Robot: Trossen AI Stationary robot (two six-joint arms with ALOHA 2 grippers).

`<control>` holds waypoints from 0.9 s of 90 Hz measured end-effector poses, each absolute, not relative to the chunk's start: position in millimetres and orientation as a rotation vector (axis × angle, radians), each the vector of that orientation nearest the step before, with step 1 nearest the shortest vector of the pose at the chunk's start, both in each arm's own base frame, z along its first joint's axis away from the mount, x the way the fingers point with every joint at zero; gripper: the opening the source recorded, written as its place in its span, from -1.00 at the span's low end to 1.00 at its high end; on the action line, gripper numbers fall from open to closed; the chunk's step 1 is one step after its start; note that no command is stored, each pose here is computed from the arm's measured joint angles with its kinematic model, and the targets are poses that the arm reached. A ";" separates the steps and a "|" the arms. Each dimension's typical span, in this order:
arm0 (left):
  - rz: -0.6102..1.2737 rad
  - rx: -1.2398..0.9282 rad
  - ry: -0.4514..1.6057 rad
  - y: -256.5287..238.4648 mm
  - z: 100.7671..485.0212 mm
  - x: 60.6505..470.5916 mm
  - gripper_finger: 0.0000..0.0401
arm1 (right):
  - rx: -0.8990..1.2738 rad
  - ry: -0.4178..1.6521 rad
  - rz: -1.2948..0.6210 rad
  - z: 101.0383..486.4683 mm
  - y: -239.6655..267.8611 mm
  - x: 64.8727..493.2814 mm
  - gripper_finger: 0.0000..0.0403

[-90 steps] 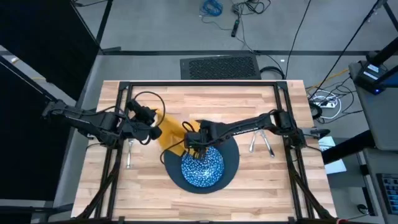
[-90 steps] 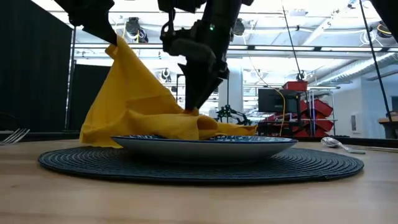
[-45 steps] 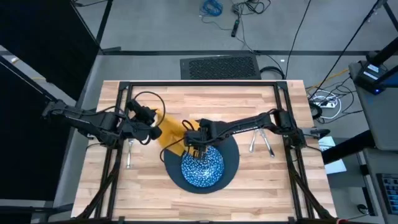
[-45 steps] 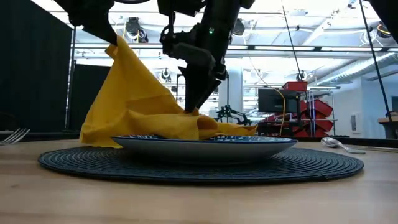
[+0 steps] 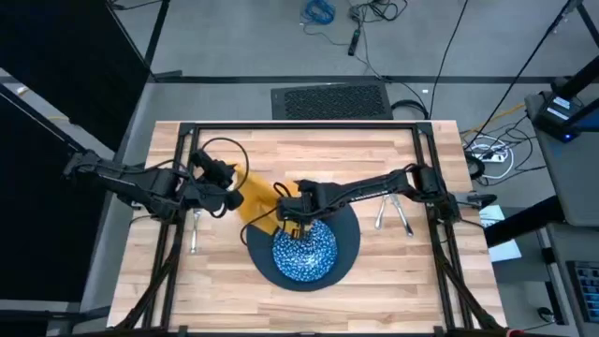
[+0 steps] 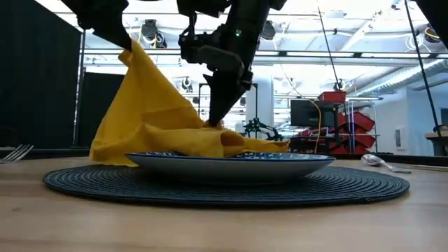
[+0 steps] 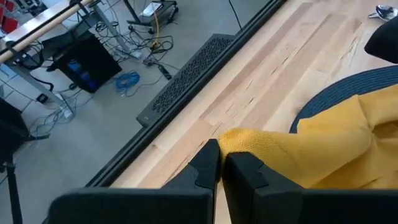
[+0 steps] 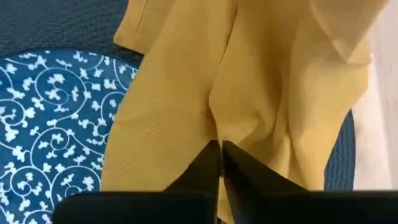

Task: Set table place
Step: Fold the yellow table napkin

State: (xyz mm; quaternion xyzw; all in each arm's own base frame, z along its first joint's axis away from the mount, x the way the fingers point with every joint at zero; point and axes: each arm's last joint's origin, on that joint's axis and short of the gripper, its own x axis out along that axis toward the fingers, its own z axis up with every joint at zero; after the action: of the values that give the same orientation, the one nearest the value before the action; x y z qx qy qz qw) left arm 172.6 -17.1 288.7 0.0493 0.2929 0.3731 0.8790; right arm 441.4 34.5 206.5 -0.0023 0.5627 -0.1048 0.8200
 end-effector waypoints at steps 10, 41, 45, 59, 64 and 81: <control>0.778 0.103 0.611 -17.1 288.7 172.6 -1.00 | -0.022 1.188 -0.216 207.0 34.4 442.4 -1.00; 0.765 0.126 0.544 -18.2 295.7 178.7 -1.00 | -0.263 1.194 -0.564 274.7 22.8 410.4 -1.00; 0.756 0.129 0.525 -18.6 298.3 180.5 -1.00 | -0.283 1.158 -0.611 286.9 22.9 404.1 -1.00; 0.724 0.125 0.455 -20.1 313.2 185.7 -1.00 | -0.331 1.019 -0.770 331.2 23.3 375.0 -1.00; 0.719 0.126 0.438 -20.3 316.9 186.8 -1.00 | -0.344 0.979 -0.826 344.4 24.2 362.7 -1.00; 0.711 0.120 0.396 -20.6 330.5 187.8 -1.00 | -0.355 0.849 -0.977 384.4 20.1 321.7 -1.00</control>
State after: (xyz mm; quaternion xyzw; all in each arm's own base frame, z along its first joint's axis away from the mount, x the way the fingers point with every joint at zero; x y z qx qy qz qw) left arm 187.8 -20.6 330.5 0.0582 0.1925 0.3455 0.9166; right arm 321.7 20.1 384.4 -0.1643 0.3933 -0.4527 0.7832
